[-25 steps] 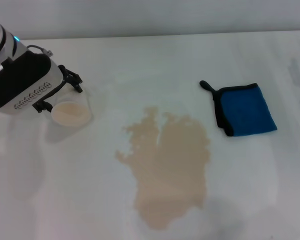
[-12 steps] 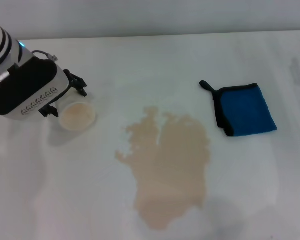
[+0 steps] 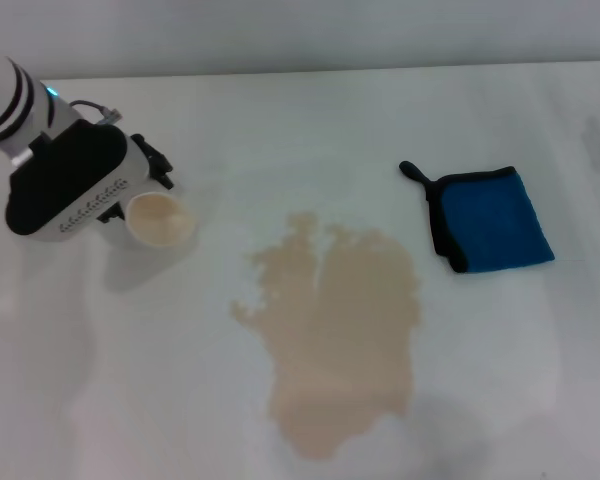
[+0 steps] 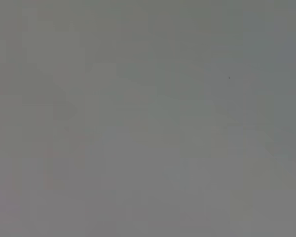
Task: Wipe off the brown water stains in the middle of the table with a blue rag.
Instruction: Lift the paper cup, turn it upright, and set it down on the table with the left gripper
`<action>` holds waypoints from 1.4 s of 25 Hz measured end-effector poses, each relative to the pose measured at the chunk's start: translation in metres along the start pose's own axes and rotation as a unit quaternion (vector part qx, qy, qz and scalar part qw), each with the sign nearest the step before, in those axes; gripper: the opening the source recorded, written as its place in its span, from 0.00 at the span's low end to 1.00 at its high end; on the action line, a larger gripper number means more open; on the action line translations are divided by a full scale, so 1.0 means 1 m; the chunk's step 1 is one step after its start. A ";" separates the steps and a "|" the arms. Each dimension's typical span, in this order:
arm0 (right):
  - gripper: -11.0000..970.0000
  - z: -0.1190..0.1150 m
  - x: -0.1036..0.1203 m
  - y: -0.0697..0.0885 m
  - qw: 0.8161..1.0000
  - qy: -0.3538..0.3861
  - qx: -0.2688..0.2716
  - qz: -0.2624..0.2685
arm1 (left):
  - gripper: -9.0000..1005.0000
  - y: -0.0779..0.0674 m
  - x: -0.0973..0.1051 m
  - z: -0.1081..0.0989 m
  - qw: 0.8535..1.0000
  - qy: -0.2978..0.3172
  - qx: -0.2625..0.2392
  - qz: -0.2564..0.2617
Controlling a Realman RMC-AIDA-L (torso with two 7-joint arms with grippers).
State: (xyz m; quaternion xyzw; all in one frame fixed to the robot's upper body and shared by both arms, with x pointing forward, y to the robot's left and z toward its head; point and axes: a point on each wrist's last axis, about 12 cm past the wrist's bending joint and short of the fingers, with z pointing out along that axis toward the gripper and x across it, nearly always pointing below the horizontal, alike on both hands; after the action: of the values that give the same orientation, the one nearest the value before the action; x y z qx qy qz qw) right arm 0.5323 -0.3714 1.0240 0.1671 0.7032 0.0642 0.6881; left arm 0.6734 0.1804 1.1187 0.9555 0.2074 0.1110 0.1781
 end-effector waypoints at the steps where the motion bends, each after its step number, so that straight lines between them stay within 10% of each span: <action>1: 0.77 0.000 0.000 0.000 1.000 0.000 0.000 -0.001 | 0.68 0.001 -0.001 0.001 1.000 -0.001 -0.004 -0.002; 7: 0.77 0.000 -0.002 -0.002 1.000 -0.002 0.000 -0.003 | 0.64 0.021 0.002 -0.002 0.992 0.009 -0.104 -0.075; 13: 0.77 0.001 -0.005 -0.002 1.000 -0.008 -0.003 -0.006 | 0.59 0.040 0.011 -0.016 0.945 0.011 -0.247 -0.215; 22: 0.77 0.010 -0.014 0.001 0.999 -0.027 -0.002 -0.027 | 0.56 0.004 -0.001 -0.009 0.801 -0.054 -0.395 -0.447; 30: 0.77 0.019 -0.022 0.004 0.999 -0.038 -0.009 -0.038 | 0.56 -0.039 -0.027 0.003 0.620 -0.160 -0.476 -0.602; 35: 0.77 0.021 -0.024 0.004 0.998 -0.040 -0.011 -0.041 | 0.56 -0.053 -0.040 0.010 0.540 -0.194 -0.496 -0.652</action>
State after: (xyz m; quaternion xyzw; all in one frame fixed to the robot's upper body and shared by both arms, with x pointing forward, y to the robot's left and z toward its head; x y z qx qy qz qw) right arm 0.5534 -0.3783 1.0470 0.1324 0.6806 0.0371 0.7196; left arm 0.6219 0.2054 1.0831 0.3138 0.6455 -0.1392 0.6823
